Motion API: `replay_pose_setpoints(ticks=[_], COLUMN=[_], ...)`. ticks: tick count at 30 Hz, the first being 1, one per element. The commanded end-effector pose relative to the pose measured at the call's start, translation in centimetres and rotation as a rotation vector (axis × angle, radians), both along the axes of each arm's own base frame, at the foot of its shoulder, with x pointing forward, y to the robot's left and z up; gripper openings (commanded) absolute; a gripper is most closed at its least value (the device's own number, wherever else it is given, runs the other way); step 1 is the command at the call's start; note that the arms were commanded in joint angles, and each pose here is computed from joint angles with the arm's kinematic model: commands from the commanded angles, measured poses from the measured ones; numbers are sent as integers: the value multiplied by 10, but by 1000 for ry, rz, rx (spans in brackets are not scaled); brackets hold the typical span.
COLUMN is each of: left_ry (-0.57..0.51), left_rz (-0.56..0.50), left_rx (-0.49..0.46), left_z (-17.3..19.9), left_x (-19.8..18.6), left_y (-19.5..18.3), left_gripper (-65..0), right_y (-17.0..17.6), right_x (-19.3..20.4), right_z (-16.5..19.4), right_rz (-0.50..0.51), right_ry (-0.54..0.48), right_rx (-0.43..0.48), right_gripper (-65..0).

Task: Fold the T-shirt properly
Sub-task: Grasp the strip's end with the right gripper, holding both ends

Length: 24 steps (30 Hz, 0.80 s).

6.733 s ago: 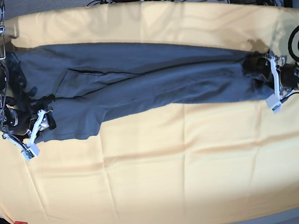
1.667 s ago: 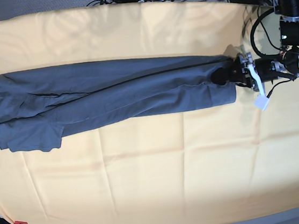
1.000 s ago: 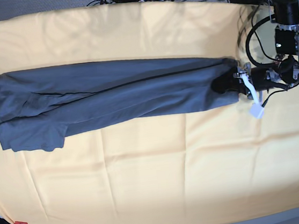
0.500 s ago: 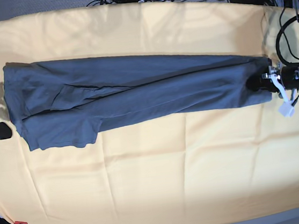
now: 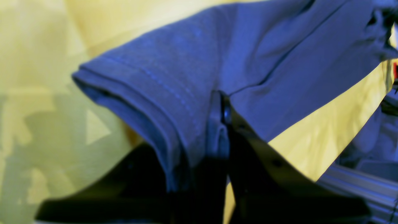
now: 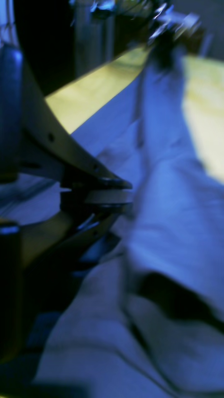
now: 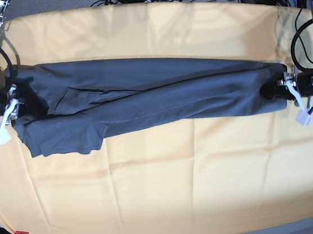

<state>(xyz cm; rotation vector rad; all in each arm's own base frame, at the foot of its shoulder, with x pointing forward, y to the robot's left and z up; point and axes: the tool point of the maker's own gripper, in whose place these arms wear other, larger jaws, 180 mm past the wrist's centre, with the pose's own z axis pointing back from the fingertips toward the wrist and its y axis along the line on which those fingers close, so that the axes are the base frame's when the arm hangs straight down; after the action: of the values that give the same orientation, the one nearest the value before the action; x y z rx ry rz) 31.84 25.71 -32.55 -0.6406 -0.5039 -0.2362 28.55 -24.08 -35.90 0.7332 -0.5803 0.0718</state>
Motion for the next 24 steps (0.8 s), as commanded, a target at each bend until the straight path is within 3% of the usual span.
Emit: replay_pose_setpoints(ticks=[1,5,8,17,24], left_ry=[-76,-146,-200,-223,-220], left_rz=[26,37,36,56,46], left_rx=[-5,-70,-134,-137,-212], left_z=[28,52,73,81,70], left_x=[16,23,25,25,28], left_y=[12,15,16,24,0], left_gripper=[-650,-650,-650,-650,-650], right_y=[-9,-37,-44,-27,-18], right_x=[13,14,13,10,8], right_z=[10,-26,-38,-48,-53], right_rz=[-24,-85,-84,-37,-30], right_ry=[-52,-45,-66,-52,-39], right_rx=[-39,-292,-385,-380,-361], right_gripper=[-650,-650,-650,-650,-650])
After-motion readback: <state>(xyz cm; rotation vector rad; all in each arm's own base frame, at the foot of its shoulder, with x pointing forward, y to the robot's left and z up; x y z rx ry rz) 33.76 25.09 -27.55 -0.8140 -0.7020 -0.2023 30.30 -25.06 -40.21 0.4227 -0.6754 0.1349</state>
